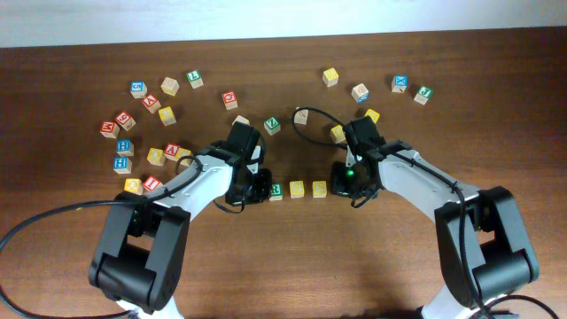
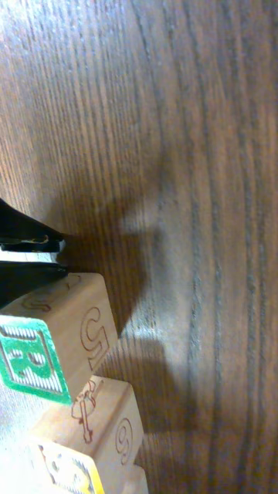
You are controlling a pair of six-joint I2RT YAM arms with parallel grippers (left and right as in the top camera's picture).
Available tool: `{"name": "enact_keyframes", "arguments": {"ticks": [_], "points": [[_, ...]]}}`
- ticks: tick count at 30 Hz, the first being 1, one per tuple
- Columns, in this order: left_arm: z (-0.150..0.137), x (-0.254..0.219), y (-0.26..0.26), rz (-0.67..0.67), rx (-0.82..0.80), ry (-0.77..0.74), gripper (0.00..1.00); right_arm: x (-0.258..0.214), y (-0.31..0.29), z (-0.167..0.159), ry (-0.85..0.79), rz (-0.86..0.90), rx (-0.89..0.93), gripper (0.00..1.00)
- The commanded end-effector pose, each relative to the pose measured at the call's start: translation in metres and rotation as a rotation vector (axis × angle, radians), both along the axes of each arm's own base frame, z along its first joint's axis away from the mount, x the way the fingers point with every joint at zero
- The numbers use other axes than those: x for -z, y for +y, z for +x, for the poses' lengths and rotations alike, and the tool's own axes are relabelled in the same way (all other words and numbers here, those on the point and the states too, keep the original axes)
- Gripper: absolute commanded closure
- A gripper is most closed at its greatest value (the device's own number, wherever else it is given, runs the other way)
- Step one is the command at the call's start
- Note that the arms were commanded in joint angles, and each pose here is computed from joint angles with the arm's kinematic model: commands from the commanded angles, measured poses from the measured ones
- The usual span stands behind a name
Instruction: Spell out RSS
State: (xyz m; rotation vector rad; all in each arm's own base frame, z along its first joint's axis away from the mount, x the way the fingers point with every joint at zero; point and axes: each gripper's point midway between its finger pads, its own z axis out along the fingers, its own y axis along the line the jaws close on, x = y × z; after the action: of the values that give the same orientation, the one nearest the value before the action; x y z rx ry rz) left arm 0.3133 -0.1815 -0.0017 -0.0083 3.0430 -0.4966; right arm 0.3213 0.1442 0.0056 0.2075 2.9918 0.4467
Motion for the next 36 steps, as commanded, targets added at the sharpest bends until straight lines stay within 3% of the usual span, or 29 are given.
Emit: {"name": "enact_keyframes", "arguments": {"ticks": [1,36], "points": [[-0.007,0.015,0.000,0.014,-0.002,0.038,1.00,0.008,0.014,-0.002,0.027,0.066,-0.013,0.96],[-0.005,0.011,-0.015,-0.043,0.019,0.021,1.00,0.000,0.048,0.001,-0.045,0.136,-0.127,0.96]]}}
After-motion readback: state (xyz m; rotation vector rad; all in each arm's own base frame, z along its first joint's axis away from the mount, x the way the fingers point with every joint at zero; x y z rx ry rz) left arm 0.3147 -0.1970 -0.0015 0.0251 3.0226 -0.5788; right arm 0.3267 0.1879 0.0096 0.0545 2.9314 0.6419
